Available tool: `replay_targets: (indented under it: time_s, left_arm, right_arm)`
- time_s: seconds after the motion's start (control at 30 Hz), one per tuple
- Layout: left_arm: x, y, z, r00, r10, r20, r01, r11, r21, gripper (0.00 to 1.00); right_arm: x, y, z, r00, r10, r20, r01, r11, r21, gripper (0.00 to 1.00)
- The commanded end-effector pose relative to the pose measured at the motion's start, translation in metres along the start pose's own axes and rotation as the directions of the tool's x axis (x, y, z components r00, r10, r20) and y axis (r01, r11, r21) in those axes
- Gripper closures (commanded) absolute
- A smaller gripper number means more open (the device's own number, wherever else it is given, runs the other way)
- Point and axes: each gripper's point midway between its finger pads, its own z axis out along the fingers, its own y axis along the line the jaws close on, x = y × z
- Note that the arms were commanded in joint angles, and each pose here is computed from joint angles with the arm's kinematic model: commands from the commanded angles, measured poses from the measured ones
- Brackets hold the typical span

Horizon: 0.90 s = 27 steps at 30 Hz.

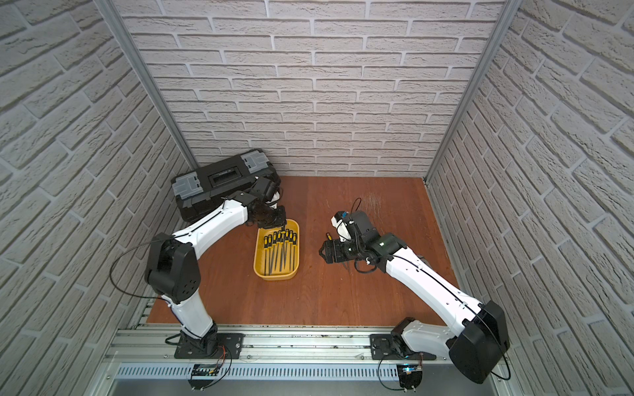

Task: Take the file tool out of the storage box
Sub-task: Pick up the file tool from the storage box, then place the file tool at the center of the board.

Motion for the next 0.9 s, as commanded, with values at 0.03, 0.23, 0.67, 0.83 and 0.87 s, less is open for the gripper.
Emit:
replay_targets:
  time_s: [0.03, 0.23, 0.67, 0.83, 0.87]
  left_arm:
    - [0.000, -0.014, -0.010, 0.999, -0.052, 0.005, 0.051, 0.991, 0.122, 0.83]
    - [-0.003, -0.027, -0.024, 0.997, -0.074, 0.026, 0.068, 0.976, 0.205, 0.84]
    - [-0.005, -0.039, -0.041, 0.995, -0.095, 0.037, 0.082, 0.960, 0.267, 0.84]
    - [-0.007, -0.042, -0.042, 0.995, -0.098, 0.035, 0.084, 0.956, 0.280, 0.84]
    - [-0.007, -0.042, -0.042, 0.995, -0.098, 0.035, 0.085, 0.956, 0.282, 0.84]
  right_arm:
    - [-0.016, 0.030, 0.013, 0.999, 0.003, 0.046, 0.001, 0.995, -0.102, 0.25]
    - [-0.030, 0.055, 0.033, 0.998, -0.021, 0.057, 0.029, 0.989, -0.143, 0.35]
    - [-0.049, 0.083, 0.066, 0.998, -0.042, 0.049, 0.050, 0.982, -0.183, 0.53]
    - [-0.050, 0.091, 0.075, 0.998, -0.053, 0.036, 0.058, 0.979, -0.194, 0.58]
    - [-0.050, 0.093, 0.076, 0.998, -0.056, 0.033, 0.061, 0.978, -0.197, 0.59]
